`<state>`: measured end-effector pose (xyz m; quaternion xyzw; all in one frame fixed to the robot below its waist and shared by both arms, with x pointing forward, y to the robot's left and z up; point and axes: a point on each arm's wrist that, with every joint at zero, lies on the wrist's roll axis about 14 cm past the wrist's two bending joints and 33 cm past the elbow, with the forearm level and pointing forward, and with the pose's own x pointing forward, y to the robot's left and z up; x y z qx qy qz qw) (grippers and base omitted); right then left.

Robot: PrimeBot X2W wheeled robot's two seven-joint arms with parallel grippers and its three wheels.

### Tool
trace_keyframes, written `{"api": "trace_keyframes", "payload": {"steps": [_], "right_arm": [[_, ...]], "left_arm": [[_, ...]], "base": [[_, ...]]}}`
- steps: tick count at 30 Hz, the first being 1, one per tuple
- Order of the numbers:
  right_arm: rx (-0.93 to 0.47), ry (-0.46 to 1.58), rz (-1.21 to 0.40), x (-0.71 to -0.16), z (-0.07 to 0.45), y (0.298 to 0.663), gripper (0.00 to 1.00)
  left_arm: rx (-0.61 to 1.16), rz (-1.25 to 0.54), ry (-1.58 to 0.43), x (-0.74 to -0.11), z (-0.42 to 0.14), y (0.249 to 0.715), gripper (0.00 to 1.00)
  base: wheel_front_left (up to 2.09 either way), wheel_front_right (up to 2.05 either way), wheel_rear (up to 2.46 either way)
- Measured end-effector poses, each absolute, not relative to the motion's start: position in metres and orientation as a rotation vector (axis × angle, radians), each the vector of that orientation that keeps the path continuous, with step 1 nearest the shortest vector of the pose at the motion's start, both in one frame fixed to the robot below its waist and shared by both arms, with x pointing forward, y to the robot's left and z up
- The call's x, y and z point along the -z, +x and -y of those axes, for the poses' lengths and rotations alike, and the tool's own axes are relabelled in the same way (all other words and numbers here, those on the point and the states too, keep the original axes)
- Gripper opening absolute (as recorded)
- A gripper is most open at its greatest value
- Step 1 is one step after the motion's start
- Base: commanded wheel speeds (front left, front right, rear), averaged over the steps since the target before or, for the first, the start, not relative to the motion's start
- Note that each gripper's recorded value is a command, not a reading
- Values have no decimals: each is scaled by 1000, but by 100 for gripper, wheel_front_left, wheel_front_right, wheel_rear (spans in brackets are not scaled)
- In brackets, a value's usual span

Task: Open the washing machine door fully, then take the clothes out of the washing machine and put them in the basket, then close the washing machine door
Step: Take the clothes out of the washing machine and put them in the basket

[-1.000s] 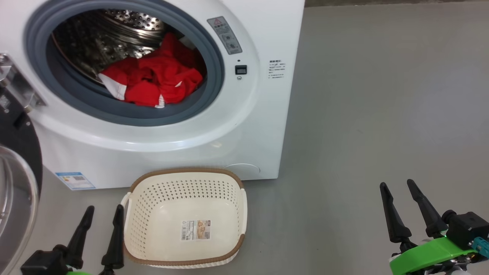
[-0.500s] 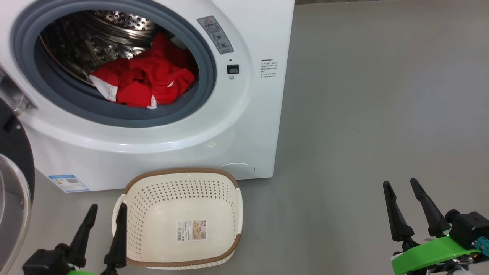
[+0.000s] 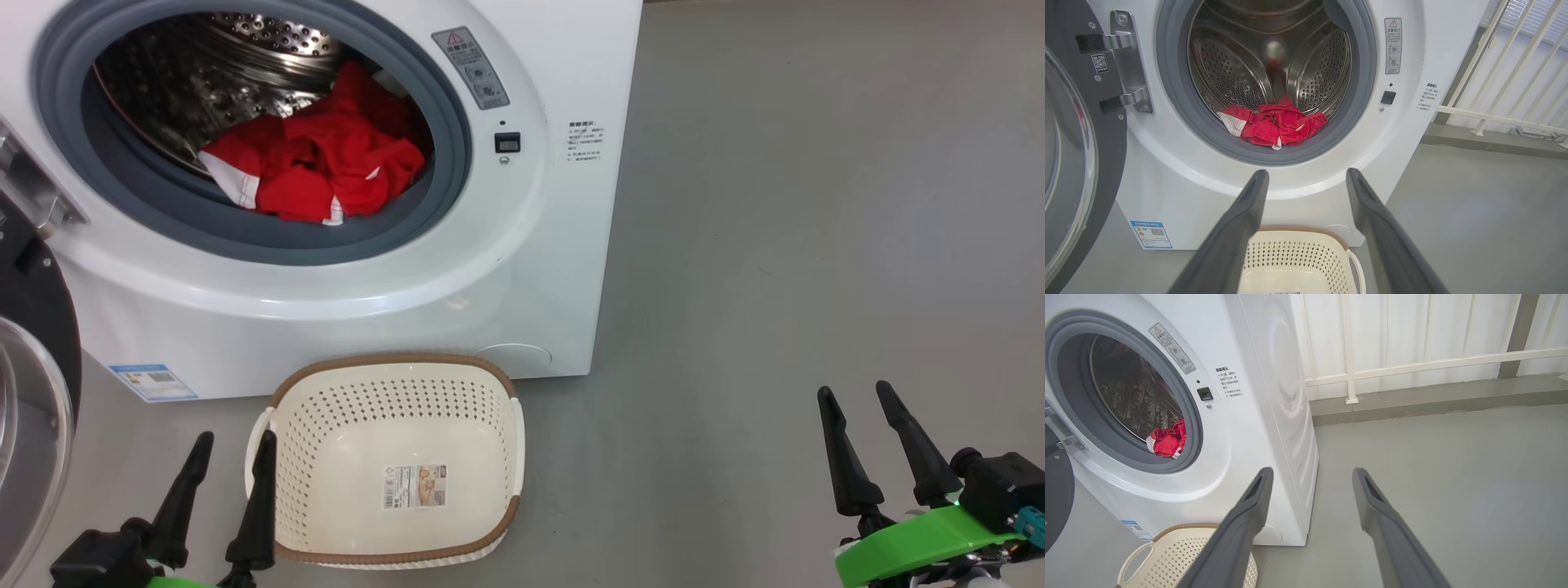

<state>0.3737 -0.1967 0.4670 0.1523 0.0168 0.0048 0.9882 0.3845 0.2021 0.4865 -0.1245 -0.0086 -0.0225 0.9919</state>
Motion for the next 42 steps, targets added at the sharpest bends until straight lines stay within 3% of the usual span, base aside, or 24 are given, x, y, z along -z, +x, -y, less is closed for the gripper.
{"api": "trace_keyframes", "payload": {"steps": [18, 32, 42], "right_arm": [[-29, 308, -41, -465, 190, 376, 100], [-34, 309, -58, -460, 187, 378, 100], [-27, 321, -69, -454, 185, 390, 100]], "left_arm": [[60, 17, -243, -487, -200, 384, 100], [75, -8, -235, -480, -196, 384, 100], [125, -30, -202, -473, -182, 423, 100]], "base": [[86, -101, 15], [12, -12, 0], [0, 0, 0]]}}
